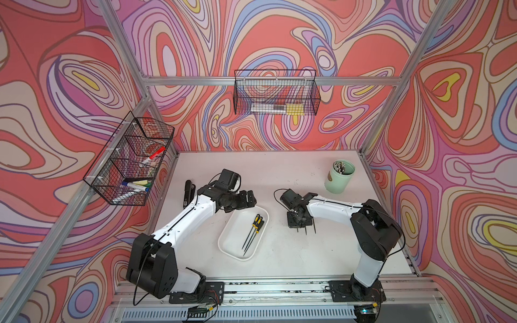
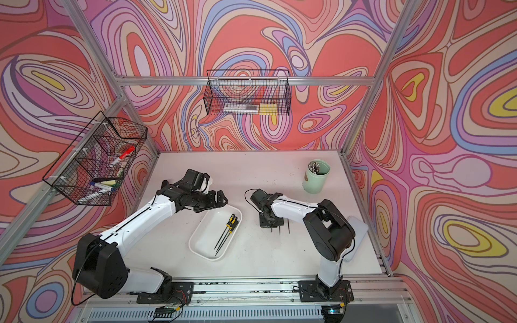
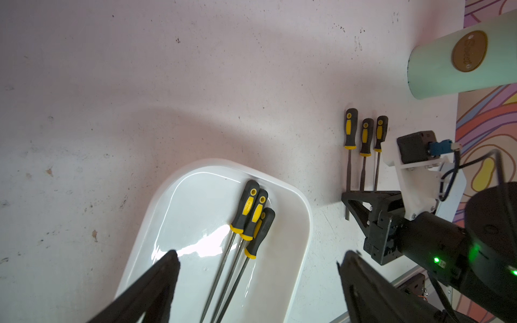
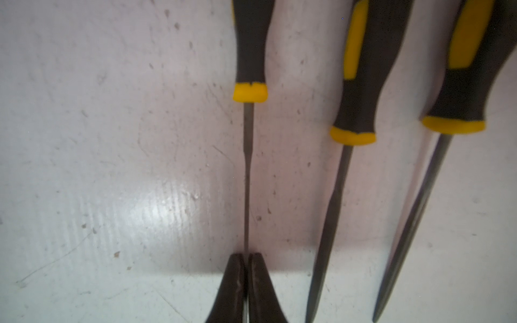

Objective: Take the file tool out of the storage box
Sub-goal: Place the file tool at the center of the board.

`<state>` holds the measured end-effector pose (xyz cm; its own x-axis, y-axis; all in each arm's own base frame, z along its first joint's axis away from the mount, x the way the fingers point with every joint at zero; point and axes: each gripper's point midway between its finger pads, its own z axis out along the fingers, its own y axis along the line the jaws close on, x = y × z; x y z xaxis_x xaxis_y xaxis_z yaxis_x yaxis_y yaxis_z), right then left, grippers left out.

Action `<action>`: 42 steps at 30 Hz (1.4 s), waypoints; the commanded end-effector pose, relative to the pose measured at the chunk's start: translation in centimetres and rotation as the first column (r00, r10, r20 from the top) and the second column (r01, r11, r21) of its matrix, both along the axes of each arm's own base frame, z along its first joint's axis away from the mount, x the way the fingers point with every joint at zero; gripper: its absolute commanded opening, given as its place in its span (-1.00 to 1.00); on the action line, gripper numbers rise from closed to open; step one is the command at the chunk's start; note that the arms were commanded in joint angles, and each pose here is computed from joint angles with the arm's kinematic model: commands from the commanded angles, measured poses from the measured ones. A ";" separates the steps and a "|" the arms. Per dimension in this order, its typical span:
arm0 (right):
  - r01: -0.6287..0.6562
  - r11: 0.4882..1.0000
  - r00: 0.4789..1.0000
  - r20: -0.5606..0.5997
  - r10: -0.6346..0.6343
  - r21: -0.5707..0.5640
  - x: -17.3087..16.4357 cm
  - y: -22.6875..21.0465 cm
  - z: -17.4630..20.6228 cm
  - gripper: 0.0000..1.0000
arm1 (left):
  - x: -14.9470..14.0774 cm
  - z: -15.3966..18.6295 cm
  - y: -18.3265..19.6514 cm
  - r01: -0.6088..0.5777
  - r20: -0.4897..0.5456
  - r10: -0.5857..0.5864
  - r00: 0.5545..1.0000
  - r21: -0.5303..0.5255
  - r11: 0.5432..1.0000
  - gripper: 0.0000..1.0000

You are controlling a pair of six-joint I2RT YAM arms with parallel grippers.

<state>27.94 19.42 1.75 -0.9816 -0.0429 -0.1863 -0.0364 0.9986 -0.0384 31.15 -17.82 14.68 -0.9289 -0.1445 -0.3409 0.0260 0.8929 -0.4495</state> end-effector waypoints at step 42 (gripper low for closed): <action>-0.111 0.986 0.982 0.166 0.090 0.121 1.4 1.2 9.2 -1.00 | 0.2 -7.2 -3.8 0.217 -0.140 -0.180 0.974 0.326 0.920 0.34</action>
